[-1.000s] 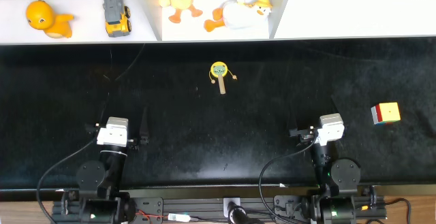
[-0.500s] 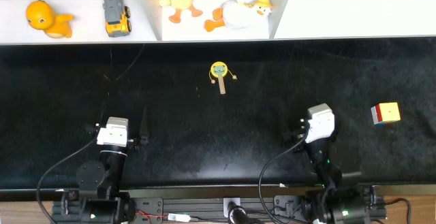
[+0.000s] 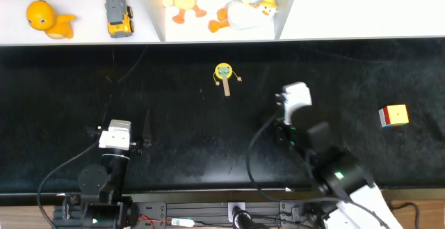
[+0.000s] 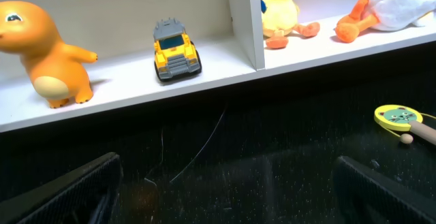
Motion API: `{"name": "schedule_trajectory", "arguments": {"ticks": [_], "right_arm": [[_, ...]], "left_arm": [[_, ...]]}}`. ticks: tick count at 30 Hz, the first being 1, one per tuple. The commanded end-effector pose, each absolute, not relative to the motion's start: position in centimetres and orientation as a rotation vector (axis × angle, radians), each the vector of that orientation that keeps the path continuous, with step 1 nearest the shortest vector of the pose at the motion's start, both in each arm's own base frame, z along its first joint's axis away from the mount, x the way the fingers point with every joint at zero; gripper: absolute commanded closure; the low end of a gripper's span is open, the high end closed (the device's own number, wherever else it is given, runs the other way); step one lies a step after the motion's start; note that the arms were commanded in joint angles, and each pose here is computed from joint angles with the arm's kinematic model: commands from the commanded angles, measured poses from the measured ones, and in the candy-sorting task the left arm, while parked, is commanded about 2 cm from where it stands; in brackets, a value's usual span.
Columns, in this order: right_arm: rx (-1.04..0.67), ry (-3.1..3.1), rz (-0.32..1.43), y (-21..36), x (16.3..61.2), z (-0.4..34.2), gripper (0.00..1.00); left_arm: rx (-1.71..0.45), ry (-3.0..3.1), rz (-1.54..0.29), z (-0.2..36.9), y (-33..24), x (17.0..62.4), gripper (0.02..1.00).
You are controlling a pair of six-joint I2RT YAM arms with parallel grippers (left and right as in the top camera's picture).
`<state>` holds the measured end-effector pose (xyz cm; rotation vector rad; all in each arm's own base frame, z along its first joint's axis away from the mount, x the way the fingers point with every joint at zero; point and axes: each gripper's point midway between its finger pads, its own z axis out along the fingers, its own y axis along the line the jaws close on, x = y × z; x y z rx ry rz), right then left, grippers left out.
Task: Store Toys
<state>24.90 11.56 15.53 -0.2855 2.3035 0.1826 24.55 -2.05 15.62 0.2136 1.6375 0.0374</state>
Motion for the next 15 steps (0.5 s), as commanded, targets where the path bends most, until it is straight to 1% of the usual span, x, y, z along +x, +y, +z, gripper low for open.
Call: {"name": "schedule_trajectory", "arguments": {"ticks": [1,6,9,12,15], "right_arm": [[-0.084,2.312,0.117,11.8,26.3,16.1,0.007],[-0.047,2.370,0.115,13.5,26.3,14.4,0.005],[-0.020,2.336,0.069,14.2,26.4,14.6,0.005],[-0.043,2.288,0.050,15.6,26.2,15.1,0.007],[-0.001,2.269,0.049,16.5,26.1,15.1,0.005]], "left_arm": [[0.222,1.628,0.011,15.8,-2.5,24.4,0.023],[0.221,1.628,0.011,15.8,-2.5,24.4,0.023],[0.221,1.628,0.011,15.8,-2.5,24.4,0.025],[0.222,1.628,0.011,15.8,-2.5,24.4,0.020],[0.222,1.628,0.011,15.8,-2.5,24.4,0.023]]}}
